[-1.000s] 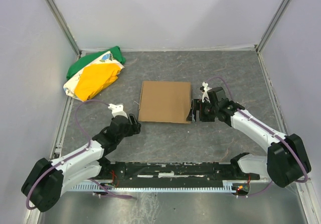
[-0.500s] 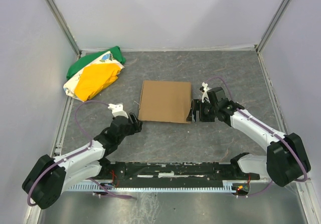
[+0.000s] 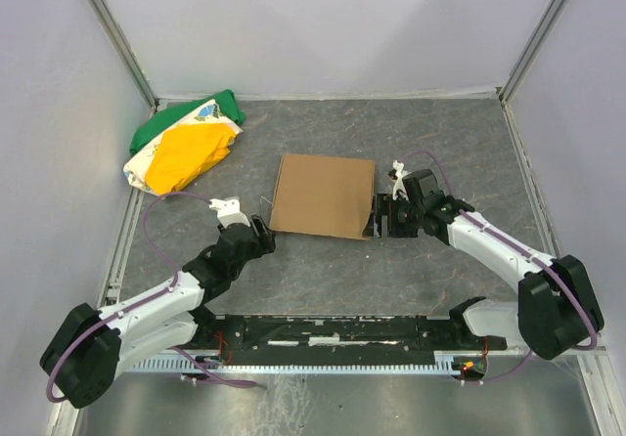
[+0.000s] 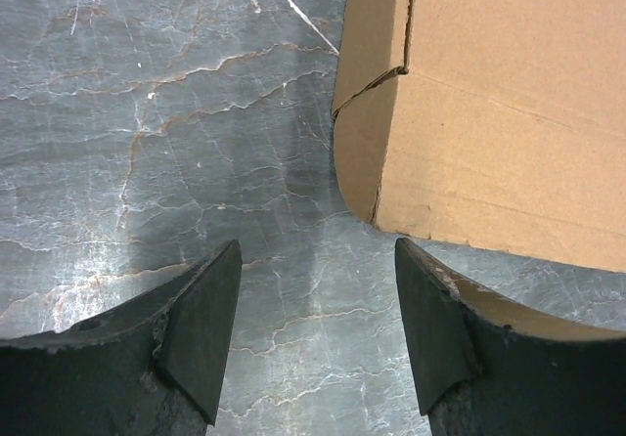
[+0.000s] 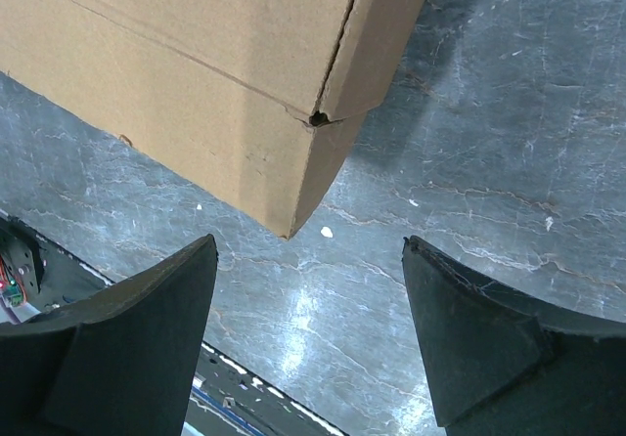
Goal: Fold the paper box
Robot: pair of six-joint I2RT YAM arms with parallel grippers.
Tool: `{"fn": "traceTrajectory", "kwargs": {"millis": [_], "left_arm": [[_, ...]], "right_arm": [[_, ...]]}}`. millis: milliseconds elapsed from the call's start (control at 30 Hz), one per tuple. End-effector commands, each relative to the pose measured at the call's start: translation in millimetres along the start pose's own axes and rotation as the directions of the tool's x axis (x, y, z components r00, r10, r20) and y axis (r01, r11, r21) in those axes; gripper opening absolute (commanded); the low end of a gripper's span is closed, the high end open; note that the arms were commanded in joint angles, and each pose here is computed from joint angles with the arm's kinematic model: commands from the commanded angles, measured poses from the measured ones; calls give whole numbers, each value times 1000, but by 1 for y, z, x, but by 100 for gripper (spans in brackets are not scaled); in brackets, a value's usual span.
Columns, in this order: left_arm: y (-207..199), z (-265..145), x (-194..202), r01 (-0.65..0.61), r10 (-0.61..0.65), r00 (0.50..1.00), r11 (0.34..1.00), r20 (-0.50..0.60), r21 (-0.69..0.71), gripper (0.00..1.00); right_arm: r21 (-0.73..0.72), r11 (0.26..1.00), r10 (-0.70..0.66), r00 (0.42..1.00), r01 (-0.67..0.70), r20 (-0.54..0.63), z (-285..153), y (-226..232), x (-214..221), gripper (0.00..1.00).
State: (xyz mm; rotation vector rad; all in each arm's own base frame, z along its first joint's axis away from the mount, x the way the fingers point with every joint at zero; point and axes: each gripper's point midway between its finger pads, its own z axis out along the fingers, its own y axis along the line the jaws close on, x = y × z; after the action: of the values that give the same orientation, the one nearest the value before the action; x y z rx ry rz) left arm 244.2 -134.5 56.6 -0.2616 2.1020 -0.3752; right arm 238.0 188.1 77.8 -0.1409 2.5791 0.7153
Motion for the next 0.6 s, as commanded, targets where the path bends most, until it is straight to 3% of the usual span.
{"fn": "traceTrajectory", "kwargs": {"millis": [0, 400, 567], "left_arm": [[-10, -1, -19, 12, -13, 999, 1000, 51, 9, 71], [-42, -41, -20, 73, -63, 996, 978, -60, 196, 69], [-48, -52, -52, 92, -108, 992, 968, 57, 232, 63]], "right_arm": [[-45, 999, -24, 998, 26, 52, -2, 14, -19, 84], [-37, 999, -35, 998, 37, 50, -5, 13, -16, 84], [-20, 999, -45, 997, 47, 56, -9, 12, -19, 84]]}}
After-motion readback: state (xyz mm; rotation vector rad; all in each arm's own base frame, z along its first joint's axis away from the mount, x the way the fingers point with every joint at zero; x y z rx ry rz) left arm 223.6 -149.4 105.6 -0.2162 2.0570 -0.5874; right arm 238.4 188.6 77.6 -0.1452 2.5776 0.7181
